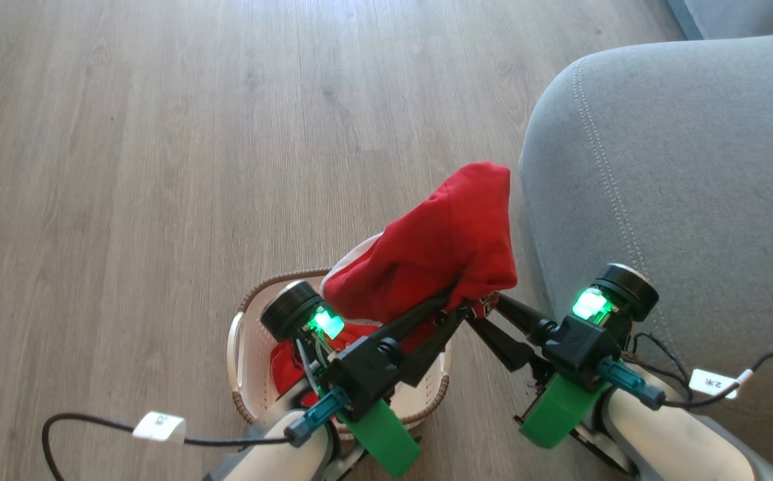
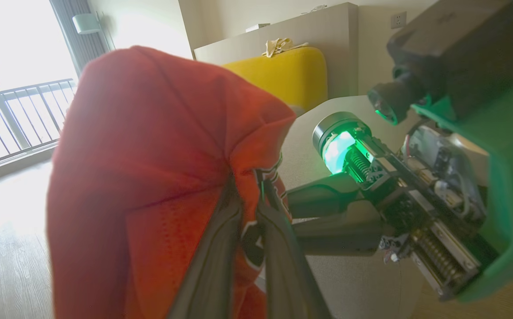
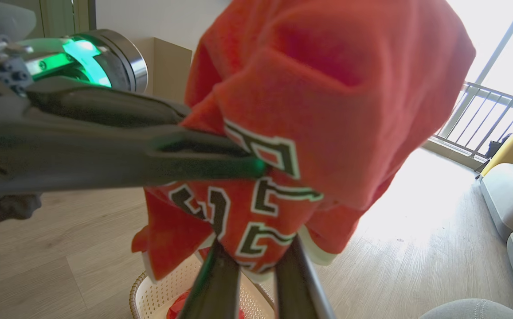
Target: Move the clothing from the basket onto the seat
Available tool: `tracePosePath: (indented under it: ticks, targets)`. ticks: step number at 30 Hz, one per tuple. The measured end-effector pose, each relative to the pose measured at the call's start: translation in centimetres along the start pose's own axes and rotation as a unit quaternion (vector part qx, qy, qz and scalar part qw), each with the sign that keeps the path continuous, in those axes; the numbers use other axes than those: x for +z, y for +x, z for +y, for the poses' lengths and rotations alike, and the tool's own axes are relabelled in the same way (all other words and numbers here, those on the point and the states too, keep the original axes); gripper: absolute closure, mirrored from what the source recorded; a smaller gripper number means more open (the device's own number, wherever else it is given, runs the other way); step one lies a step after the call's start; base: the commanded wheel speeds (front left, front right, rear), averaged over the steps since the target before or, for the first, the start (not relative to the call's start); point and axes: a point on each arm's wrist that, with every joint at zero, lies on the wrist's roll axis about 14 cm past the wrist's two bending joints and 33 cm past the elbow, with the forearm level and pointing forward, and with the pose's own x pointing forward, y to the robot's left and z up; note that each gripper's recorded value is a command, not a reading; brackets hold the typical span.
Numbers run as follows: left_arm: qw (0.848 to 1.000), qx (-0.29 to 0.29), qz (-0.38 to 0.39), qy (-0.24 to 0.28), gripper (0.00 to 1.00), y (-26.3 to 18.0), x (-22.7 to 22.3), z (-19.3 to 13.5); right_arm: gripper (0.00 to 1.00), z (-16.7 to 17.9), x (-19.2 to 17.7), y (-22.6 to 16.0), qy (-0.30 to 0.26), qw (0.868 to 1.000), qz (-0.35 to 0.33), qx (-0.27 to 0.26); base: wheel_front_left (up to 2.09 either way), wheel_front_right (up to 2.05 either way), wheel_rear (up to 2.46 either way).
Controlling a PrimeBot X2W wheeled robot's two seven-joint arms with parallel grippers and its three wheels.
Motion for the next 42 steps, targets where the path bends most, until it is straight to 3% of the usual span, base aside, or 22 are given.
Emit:
tracePosePath:
  ticks: [3, 6, 7, 9, 10, 26, 42]
  targets:
    - [1.000, 0.000, -0.002, 0.002, 1.00, 0.0, 0.2, 0.0, 1.00, -0.1, 0.2, -0.1, 0.002, 1.000, -0.003, -0.004, 0.00, 0.00, 0.00]
    - [1.000, 0.000, -0.003, 0.004, 0.55, 0.0, 0.3, -0.1, 1.00, -0.1, 0.2, -0.3, 0.004, 1.000, -0.003, -0.008, 0.00, 0.00, 0.00]
    - [1.000, -0.001, -0.003, 0.005, 0.45, 0.0, 0.3, -0.1, 1.00, -0.1, 0.3, -0.3, 0.004, 1.000, -0.004, -0.009, 0.00, 0.00, 0.00]
    - [1.000, -0.001, -0.008, 0.009, 0.09, 0.1, 0.6, -0.1, 1.00, -0.5, 0.6, -0.3, 0.001, 1.000, -0.009, -0.015, 0.00, 0.00, 0.00]
    - [1.000, 0.001, -0.010, 0.009, 0.00, 0.1, 0.8, 0.0, 1.00, -0.8, 0.9, -0.3, -0.001, 1.000, -0.012, -0.020, 0.00, 0.00, 0.00]
    - [0.998, 0.053, 0.006, 0.021, 0.00, -0.7, -0.2, 3.1, 1.00, -8.3, 3.0, -2.0, -0.030, 0.987, -0.045, -0.151, 0.00, 0.00, 0.00]
    - [0.992, 0.100, 0.080, 0.008, 0.00, -3.5, -4.7, 4.8, 1.00, -14.4, 1.1, -7.4, -0.019, 0.953, -0.018, -0.303, 0.00, 0.00, 0.00]
